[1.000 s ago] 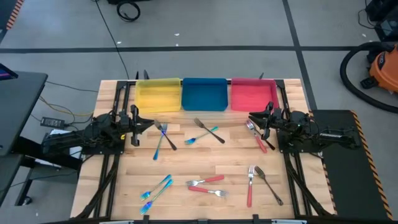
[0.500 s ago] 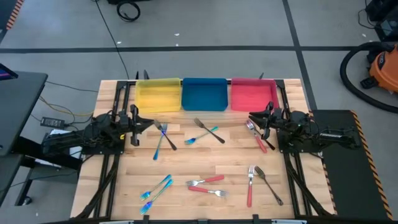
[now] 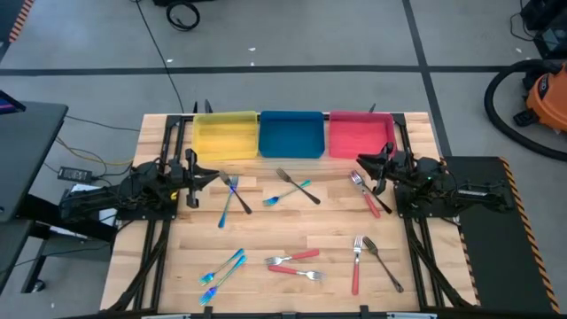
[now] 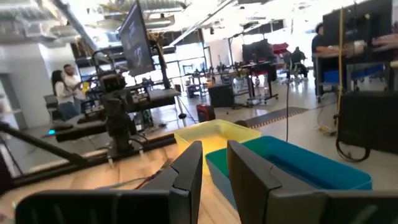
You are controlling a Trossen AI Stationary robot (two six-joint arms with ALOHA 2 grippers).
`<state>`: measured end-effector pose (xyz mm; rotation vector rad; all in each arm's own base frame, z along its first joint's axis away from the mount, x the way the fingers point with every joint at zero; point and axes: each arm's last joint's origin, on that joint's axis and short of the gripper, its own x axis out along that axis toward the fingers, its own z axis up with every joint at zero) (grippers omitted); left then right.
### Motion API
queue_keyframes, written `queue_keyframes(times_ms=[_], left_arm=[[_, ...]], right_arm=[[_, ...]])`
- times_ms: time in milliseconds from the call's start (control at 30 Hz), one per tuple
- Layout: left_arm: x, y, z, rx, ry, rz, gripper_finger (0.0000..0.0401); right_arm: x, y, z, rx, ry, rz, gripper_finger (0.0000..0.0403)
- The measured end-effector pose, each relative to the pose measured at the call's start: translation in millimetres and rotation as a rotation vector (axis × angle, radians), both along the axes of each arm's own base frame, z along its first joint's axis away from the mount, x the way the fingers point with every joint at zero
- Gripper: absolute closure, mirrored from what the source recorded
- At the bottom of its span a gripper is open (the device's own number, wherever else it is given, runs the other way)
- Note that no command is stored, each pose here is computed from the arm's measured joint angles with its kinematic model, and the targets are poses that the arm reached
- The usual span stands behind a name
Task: Sort silverware by color (type)
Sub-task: Put the black fork into the pink bin
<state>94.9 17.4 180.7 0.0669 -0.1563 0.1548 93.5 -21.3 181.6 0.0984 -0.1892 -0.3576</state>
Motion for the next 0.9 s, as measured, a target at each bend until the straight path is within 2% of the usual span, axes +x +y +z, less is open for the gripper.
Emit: queue_keyframes(times_ms=[100, 167, 333, 467, 667, 900], left_arm=[[0.0, -0.1, -0.1, 0.037, 0.007, 0.004, 0.0358], [0.0, -0.1, -0.1, 0.039, 0.007, 0.004, 0.0358], [-0.4, -0.2, 2.3, 0.040, -0.017, 0.003, 0.0358], [-0.5, -0.2, 3.1, -0.007, -0.034, -0.006, 0.0358], [-0.9, -0.3, 4.8, -0.026, -0.054, -0.011, 0.0358], [-1.3, -0.5, 6.6, -0.075, -0.072, -0.022, 0.0358]], right_arm=[[-1.4, -2.1, 2.4, -0.060, 0.001, -0.091, 0.0320], [-2.3, -3.5, 3.5, -0.047, -0.013, -0.139, 0.0320], [-2.3, -3.4, 3.6, -0.040, -0.017, -0.138, 0.0320], [-2.2, -3.0, 4.1, -0.026, -0.030, -0.121, 0.0320], [-1.7, -2.0, 4.2, -0.127, 0.011, -0.101, 0.0320], [-2.6, -3.8, 4.0, -0.024, -0.028, -0.151, 0.0319]])
